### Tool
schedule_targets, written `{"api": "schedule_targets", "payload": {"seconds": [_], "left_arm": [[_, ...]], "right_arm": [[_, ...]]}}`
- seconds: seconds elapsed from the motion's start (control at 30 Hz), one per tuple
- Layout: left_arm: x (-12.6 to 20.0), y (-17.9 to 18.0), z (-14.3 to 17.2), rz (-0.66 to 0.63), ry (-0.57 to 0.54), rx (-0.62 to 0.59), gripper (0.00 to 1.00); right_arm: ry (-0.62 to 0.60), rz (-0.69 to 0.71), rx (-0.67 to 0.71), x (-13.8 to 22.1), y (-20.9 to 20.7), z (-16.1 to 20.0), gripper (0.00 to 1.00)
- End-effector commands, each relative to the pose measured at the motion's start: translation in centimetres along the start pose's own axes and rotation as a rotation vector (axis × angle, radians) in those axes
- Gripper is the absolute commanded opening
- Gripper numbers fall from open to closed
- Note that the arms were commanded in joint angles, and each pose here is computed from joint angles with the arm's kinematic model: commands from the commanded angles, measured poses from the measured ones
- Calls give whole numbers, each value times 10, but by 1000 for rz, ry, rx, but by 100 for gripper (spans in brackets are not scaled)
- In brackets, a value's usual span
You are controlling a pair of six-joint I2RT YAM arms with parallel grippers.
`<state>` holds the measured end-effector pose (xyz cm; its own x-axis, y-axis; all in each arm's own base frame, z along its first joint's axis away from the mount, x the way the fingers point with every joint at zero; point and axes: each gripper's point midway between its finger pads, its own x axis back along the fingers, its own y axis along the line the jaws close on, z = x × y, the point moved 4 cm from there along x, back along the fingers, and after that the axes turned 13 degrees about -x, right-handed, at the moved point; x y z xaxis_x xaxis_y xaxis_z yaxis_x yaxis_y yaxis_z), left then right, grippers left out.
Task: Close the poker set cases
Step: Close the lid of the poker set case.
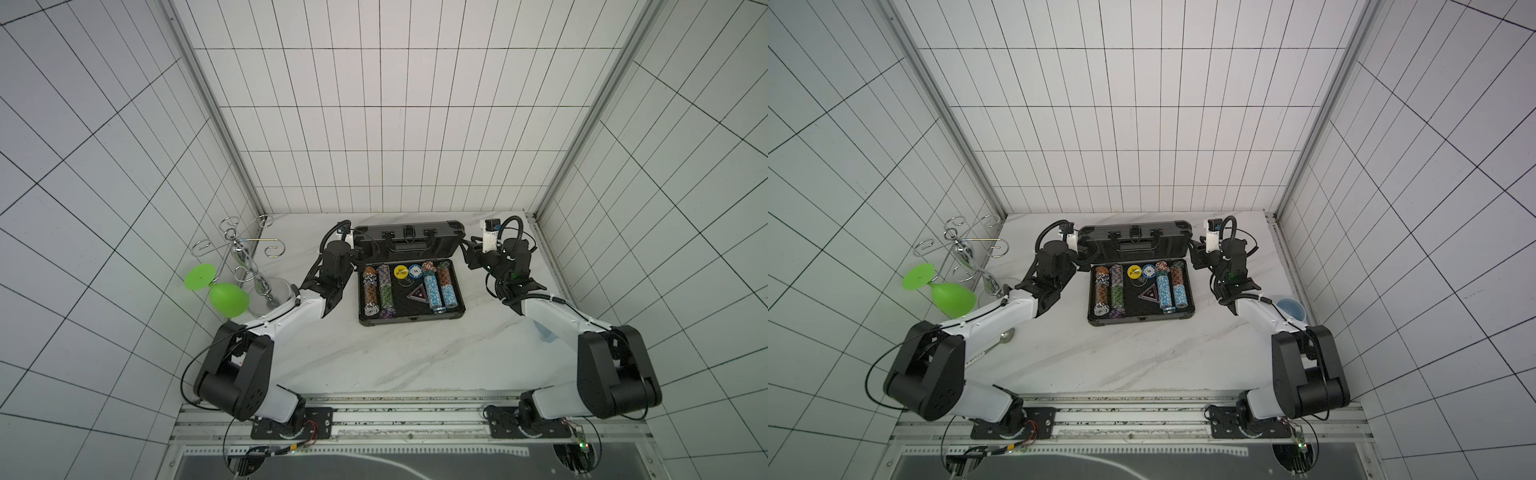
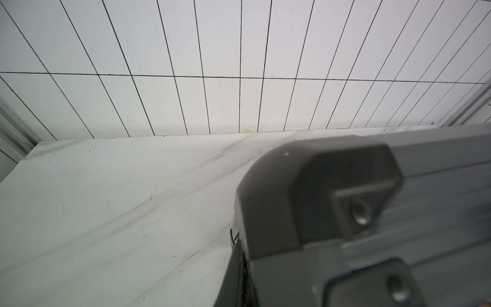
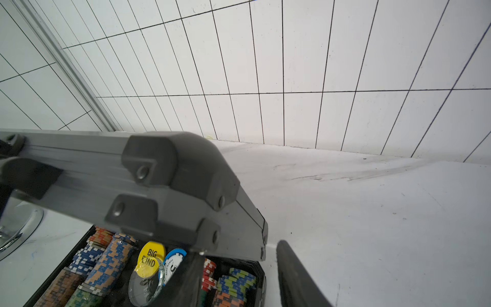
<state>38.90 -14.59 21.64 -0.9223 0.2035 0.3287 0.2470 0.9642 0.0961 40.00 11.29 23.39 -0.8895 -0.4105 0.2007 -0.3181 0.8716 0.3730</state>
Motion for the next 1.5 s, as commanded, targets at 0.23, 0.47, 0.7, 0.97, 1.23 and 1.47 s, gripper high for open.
{"api": "schedule_targets", "payload": {"seconds": [0.23,0.47,0.7,0.97,1.23,1.47], "left_arm": [[24,-47,80,177,243,50,0],[40,-54,103,190,282,60,0],[54,-58,124,208,317,69,0],[72,-62,161,220,390,70,0],[78,-64,170,228,405,81,0],[86,-68,172,261,427,107,0]], "right_arm": [[97,50,-120,35,-2,62,46],[128,-7,-159,46,14,82,46],[156,-59,-193,56,29,96,46],[221,-102,-183,66,50,123,46],[300,-133,-170,71,66,159,45],[340,-103,-144,80,70,173,45]]}}
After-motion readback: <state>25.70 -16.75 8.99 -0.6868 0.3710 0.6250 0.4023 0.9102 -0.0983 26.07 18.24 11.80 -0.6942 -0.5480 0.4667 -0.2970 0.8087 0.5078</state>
